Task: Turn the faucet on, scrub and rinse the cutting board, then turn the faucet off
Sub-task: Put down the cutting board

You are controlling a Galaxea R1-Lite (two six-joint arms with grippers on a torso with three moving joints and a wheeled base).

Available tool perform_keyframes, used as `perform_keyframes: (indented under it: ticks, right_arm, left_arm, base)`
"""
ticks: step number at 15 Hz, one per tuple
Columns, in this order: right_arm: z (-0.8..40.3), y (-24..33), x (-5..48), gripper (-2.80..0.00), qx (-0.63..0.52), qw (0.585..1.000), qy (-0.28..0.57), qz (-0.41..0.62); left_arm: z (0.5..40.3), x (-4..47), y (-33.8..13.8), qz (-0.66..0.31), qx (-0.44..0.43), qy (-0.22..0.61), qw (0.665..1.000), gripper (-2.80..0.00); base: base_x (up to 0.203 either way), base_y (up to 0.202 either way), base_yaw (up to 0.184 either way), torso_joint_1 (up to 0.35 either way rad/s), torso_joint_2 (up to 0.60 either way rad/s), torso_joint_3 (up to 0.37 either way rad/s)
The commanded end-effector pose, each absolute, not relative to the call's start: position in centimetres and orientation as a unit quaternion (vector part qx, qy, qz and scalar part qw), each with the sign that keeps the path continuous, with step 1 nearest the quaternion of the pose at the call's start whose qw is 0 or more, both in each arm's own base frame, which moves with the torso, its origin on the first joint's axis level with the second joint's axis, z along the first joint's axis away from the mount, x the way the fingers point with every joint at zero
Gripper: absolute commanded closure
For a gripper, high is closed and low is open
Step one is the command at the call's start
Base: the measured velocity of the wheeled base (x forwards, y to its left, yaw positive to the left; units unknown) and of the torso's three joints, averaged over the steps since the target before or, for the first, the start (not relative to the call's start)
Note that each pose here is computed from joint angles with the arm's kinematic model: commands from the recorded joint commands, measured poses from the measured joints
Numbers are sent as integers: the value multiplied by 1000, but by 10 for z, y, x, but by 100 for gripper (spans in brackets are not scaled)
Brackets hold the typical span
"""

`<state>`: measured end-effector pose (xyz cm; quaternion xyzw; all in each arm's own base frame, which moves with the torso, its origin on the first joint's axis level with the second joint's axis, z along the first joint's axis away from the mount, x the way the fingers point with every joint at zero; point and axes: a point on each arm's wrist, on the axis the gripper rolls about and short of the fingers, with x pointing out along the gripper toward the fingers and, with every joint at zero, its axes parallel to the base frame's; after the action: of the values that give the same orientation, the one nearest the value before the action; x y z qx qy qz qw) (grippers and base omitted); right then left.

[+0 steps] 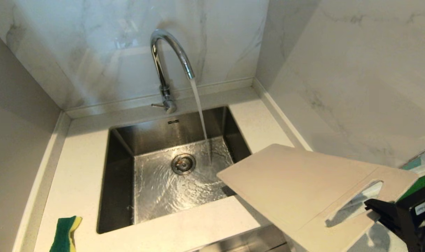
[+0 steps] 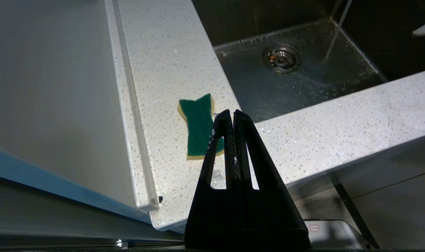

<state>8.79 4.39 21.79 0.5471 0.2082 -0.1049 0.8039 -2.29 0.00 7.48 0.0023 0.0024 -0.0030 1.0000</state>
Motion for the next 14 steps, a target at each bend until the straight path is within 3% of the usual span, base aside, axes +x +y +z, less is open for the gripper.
perform_keyframes:
  ticks: [1, 9, 14]
  right_arm:
    - [208, 42, 85, 0, 546, 800, 221, -112]
    - [179, 38, 74, 0, 546, 781, 283, -106]
    - [159, 37, 68, 0, 561, 748, 340, -100]
  left_arm:
    - [74, -23, 0, -3, 2, 4, 1000, 0]
    - [74, -23, 0, -3, 2, 4, 1000, 0]
    - [74, -23, 0, -3, 2, 4, 1000, 0]
  base:
    - [0, 0, 0, 0, 0, 0]
    - [0, 0, 0, 0, 0, 0]
    - [0, 0, 0, 0, 0, 0]
